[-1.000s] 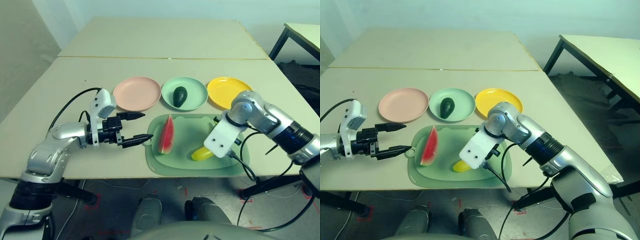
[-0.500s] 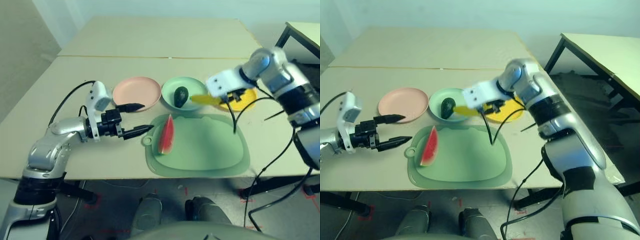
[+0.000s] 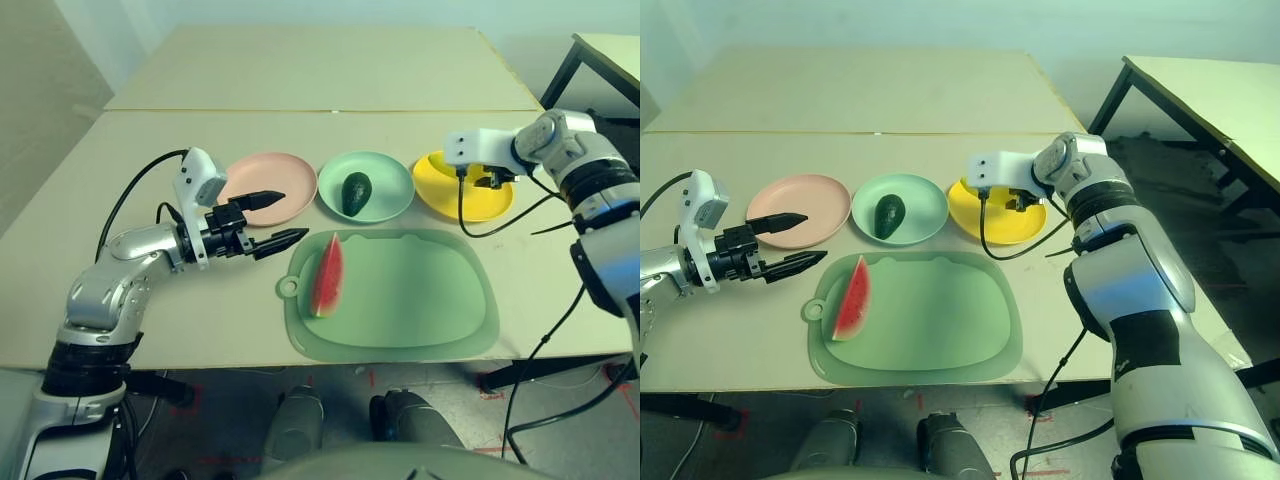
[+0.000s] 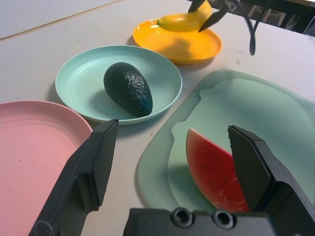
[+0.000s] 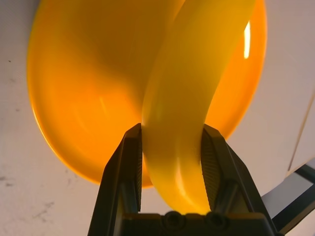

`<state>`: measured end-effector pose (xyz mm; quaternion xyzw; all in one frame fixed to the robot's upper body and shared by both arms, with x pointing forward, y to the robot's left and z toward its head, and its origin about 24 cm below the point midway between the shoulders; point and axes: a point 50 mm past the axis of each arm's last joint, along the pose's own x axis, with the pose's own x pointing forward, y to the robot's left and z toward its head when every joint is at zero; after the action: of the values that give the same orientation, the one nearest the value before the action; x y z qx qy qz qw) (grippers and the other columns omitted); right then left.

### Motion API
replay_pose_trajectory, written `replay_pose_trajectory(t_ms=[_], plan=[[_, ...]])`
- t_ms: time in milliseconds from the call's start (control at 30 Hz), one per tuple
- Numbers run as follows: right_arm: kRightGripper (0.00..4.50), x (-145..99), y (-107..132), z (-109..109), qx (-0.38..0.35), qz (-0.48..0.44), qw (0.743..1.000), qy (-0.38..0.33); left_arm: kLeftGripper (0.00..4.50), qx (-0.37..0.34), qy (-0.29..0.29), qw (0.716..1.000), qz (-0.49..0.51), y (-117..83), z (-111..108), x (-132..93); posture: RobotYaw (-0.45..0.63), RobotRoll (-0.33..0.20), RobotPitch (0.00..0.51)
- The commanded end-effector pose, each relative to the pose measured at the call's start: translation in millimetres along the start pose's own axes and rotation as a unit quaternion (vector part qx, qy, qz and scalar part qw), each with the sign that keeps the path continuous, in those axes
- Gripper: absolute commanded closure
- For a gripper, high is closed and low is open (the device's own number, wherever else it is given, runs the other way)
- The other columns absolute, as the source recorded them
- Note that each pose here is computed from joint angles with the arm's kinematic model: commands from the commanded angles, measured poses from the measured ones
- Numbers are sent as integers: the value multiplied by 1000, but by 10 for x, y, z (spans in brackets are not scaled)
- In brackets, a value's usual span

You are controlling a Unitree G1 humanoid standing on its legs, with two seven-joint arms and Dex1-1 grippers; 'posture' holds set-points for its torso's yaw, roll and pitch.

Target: Place the fruits into color-matched plates.

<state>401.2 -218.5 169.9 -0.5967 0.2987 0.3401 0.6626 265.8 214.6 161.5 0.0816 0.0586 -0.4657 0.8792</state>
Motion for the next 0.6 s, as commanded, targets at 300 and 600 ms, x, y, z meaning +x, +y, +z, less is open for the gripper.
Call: replay_pose_trajectory(t_ms=[300, 600], plan=[[40, -26, -39, -40, 28, -36, 999, -17, 0, 21, 19, 1000, -9, -2, -44, 2, 120, 0, 82], [40, -334, -165, -146, 148, -73, 976, -145, 0, 54, 30, 998, -6, 64, -26, -31, 103, 0, 92]])
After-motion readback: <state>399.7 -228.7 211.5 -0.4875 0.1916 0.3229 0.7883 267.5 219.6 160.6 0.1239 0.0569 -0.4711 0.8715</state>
